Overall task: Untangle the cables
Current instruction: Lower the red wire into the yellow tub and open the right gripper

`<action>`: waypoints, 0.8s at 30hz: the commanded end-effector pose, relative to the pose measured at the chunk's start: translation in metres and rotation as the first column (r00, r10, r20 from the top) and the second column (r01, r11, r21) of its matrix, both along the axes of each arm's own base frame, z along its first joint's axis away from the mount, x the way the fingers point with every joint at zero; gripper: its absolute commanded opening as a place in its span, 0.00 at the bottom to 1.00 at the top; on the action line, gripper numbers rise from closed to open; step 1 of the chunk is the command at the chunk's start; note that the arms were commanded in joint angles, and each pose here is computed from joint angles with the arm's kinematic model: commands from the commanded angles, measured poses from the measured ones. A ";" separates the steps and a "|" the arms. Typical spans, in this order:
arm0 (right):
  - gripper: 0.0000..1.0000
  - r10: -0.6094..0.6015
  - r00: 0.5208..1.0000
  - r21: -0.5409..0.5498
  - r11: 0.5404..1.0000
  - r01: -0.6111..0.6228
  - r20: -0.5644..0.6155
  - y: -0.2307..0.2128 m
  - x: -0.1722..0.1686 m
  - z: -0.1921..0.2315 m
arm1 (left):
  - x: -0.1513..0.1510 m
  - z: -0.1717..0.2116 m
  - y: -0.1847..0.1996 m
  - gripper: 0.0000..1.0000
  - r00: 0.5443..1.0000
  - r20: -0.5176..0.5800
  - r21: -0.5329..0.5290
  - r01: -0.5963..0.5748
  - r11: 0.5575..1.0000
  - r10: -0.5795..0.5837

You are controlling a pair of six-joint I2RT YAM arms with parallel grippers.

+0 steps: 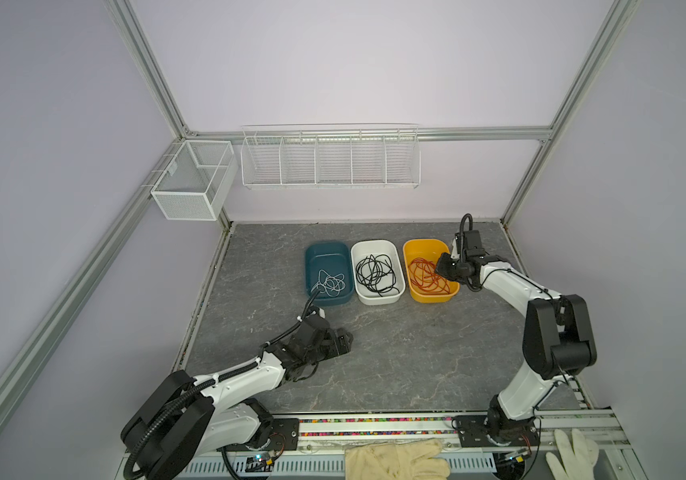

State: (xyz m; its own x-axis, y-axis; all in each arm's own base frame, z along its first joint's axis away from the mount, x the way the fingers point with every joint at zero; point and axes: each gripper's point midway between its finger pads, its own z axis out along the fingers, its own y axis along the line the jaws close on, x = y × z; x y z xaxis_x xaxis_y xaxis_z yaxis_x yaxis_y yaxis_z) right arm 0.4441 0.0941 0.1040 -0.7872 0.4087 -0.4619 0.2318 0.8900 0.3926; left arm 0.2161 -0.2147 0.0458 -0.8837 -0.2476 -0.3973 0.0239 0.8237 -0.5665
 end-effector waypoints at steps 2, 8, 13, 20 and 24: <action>0.11 -0.021 1.000 -0.021 1.000 0.021 -0.021 -0.003 -0.002 -0.013 | -0.008 -0.013 0.005 0.95 0.999 -0.048 0.033 0.009 0.999 -0.007; 0.20 -0.029 1.000 -0.013 1.000 0.029 -0.007 -0.003 -0.006 -0.006 | -0.008 -0.012 0.005 0.95 0.999 -0.046 0.031 0.009 0.999 -0.008; 0.31 -0.027 0.999 -0.004 1.000 0.027 0.024 -0.003 -0.011 0.012 | -0.008 -0.010 0.006 0.95 0.999 -0.042 0.033 0.007 0.999 -0.006; 0.54 -0.022 0.995 0.002 1.000 0.022 0.099 -0.006 -0.023 0.053 | -0.005 -0.006 0.007 0.95 0.999 -0.036 0.042 -0.001 0.999 0.002; 0.69 -0.013 0.988 -0.004 1.000 0.014 0.153 -0.008 -0.031 0.079 | -0.001 -0.001 0.005 0.95 1.000 -0.025 0.047 -0.002 0.999 0.003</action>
